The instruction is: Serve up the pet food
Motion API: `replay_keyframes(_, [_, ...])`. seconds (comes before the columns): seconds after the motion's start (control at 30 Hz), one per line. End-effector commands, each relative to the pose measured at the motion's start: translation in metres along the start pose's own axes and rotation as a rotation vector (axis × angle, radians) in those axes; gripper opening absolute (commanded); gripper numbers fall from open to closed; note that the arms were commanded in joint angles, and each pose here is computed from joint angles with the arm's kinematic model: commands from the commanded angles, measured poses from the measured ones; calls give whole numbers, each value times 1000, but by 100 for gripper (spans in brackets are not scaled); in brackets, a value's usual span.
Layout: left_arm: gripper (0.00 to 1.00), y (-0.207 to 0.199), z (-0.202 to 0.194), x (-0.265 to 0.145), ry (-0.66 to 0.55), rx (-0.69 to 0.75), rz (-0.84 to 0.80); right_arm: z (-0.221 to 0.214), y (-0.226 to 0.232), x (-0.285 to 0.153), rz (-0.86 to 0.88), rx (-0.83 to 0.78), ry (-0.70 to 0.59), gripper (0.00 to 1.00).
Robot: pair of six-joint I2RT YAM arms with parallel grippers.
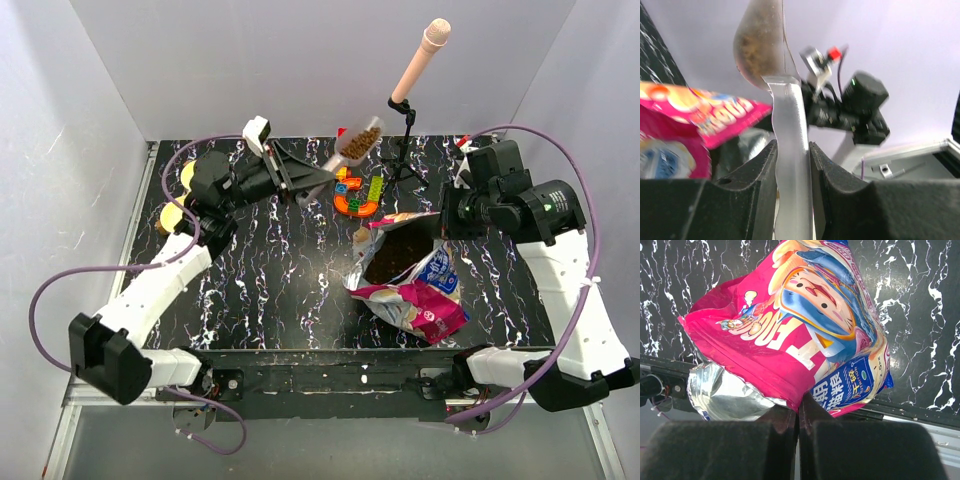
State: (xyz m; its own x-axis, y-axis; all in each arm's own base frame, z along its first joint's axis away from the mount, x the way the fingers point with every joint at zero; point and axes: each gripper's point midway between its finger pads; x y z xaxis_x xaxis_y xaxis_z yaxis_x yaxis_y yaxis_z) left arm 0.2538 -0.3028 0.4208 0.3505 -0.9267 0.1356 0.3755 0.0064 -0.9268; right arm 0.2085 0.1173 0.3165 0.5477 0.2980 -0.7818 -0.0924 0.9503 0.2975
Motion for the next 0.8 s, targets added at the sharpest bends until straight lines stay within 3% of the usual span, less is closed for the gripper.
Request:
replay_keyframes(0.0, [0,4,59,0,-168,59,-4,33,30,-42,180,-6,-235,1])
replay_keyframes(0.27, [0,81,161,-37,-359,113,49,25,34,-48,217,0,-219,1])
replay_keyframes(0.47, [0,145,226,-117,-497,118,124,22,33,-51,216,-9,-220,1])
replay_keyframes(0.77, [0,208,236,-194,-607,45,277,17,26,-48,190,-24,-218,1])
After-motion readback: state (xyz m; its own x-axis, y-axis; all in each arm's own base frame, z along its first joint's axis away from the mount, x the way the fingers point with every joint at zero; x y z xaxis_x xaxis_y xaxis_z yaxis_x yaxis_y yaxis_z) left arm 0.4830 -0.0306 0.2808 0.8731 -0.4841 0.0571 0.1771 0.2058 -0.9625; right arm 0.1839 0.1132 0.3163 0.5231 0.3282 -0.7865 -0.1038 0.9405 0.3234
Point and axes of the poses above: each gripper's point midway between its finger pads, its own x axis out along the fingers, its own y axis along the line the jaws close on, z = x × y, and after that the axes turned 4 degrees about x, right-handed
